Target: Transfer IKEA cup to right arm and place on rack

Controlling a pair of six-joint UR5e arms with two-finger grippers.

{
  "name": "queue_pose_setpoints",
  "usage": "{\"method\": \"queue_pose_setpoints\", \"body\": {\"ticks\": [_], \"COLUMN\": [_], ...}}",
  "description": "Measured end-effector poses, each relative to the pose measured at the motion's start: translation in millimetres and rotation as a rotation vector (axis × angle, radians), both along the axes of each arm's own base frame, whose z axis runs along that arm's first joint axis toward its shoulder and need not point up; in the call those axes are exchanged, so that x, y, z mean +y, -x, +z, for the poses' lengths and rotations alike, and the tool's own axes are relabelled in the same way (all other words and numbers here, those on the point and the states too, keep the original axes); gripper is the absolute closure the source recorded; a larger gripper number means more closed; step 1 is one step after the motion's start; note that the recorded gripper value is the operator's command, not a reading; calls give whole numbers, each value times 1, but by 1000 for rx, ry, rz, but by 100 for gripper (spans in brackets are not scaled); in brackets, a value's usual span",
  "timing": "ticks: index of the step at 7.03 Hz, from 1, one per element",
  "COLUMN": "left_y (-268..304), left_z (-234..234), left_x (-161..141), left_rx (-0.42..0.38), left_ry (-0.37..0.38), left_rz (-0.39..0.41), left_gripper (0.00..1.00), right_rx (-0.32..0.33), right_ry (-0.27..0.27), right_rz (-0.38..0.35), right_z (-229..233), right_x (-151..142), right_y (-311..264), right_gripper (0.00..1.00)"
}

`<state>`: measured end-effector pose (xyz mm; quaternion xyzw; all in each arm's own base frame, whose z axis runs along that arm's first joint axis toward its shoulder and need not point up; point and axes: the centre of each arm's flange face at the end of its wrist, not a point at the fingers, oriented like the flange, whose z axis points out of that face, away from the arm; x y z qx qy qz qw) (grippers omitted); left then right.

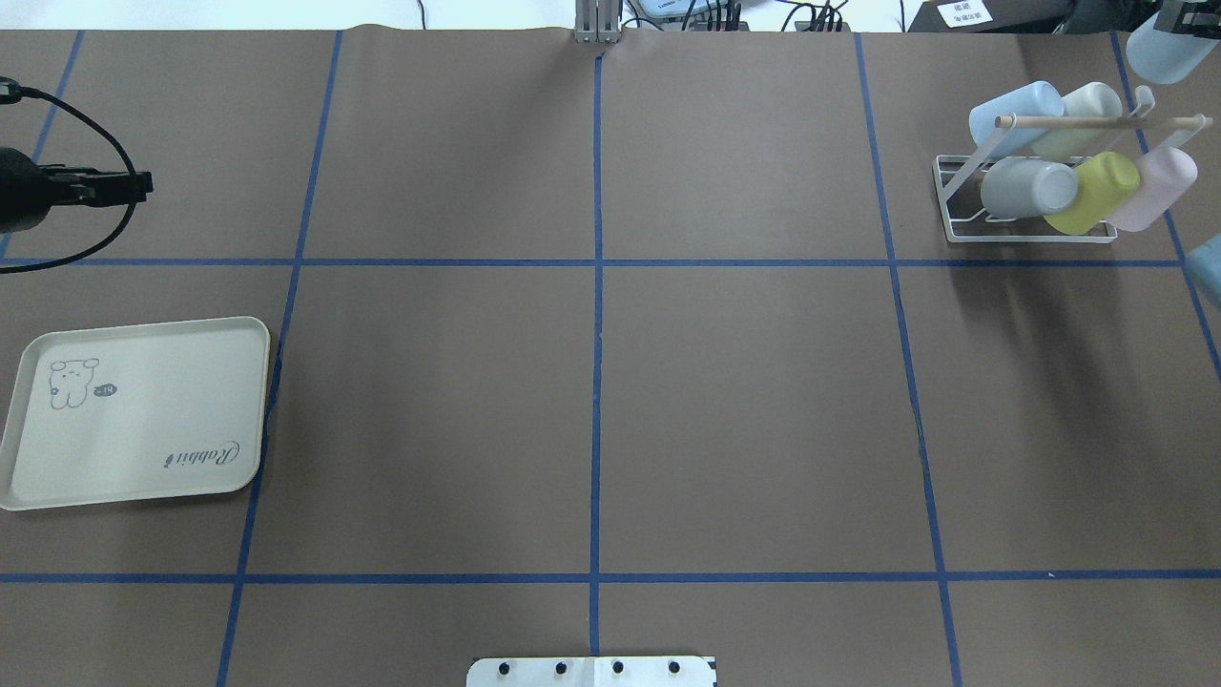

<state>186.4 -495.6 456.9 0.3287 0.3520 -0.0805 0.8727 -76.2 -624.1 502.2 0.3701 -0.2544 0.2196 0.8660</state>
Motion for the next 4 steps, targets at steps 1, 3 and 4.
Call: {"method": "queue_pose_setpoints", "body": {"ticks": [1,3,4], "left_y": [2,3,2], "left_z": [1,1,0], "left_x": [1,1,1], "left_rx": [-13,-18,-18], "left_ry": [6,8,6], "left_rz": [3,3,3], "left_gripper": [1,0,1], "right_rx": [3,8,9], "right_ry": [17,43,53], "right_rz": [1,-1,-2], "right_z": [10,24,30], "right_x": [-1,-2,-2], "right_y": [0,1,1], "right_gripper": [73,69,65]}}
